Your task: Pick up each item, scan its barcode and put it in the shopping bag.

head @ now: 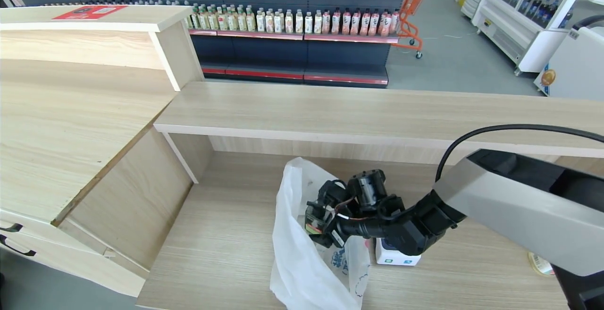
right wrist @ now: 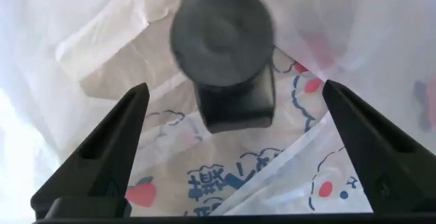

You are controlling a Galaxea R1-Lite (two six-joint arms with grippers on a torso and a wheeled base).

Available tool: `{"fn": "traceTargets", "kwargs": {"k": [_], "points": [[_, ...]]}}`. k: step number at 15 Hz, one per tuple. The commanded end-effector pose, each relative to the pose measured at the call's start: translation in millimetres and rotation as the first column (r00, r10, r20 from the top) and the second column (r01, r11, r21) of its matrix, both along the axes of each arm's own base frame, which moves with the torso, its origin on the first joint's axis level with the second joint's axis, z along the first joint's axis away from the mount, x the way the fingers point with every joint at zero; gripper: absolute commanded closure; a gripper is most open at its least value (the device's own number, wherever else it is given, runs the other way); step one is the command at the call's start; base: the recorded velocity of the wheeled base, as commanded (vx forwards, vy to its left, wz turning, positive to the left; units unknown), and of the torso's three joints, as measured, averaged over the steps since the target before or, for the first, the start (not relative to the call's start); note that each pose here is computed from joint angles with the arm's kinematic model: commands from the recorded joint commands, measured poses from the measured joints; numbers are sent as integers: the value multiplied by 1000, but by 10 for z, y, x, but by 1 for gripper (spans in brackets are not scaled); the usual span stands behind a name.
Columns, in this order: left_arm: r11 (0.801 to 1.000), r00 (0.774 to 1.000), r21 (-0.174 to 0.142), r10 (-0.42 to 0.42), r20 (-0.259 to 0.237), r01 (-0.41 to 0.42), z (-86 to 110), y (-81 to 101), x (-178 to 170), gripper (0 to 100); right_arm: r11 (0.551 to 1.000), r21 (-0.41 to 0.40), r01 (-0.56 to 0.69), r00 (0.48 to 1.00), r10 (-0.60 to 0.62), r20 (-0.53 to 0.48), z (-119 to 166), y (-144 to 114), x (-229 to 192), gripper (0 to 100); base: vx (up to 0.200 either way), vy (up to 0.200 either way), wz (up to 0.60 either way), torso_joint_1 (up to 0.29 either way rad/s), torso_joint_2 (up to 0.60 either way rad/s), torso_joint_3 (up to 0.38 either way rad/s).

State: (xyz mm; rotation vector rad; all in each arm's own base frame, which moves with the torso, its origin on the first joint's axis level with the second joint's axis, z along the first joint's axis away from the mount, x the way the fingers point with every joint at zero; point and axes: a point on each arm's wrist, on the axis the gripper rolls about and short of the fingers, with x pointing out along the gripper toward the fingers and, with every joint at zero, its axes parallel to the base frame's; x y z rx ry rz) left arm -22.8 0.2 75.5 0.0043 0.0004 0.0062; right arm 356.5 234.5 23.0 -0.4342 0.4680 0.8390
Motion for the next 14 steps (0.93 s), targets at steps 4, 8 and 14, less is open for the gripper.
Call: {"fn": "traceTargets", "kwargs": {"k": [4,8,14], "points": [[1000,1000,0,0,0,0,0,0,0,0,926,272,263,955,-209,-212,649,-242,-141,0,0,0,0,0,0,0],[1000,1000,0,0,0,0,0,0,0,0,829,367,423,879,-276,-389,1272,-807,-807,0,0,0,0,0,0,0],[1000,1000,0,0,0,0,0,0,0,0,826,38,563,826,-564,3,1729,-1891,-1902,0,0,0,0,0,0,0]]}}
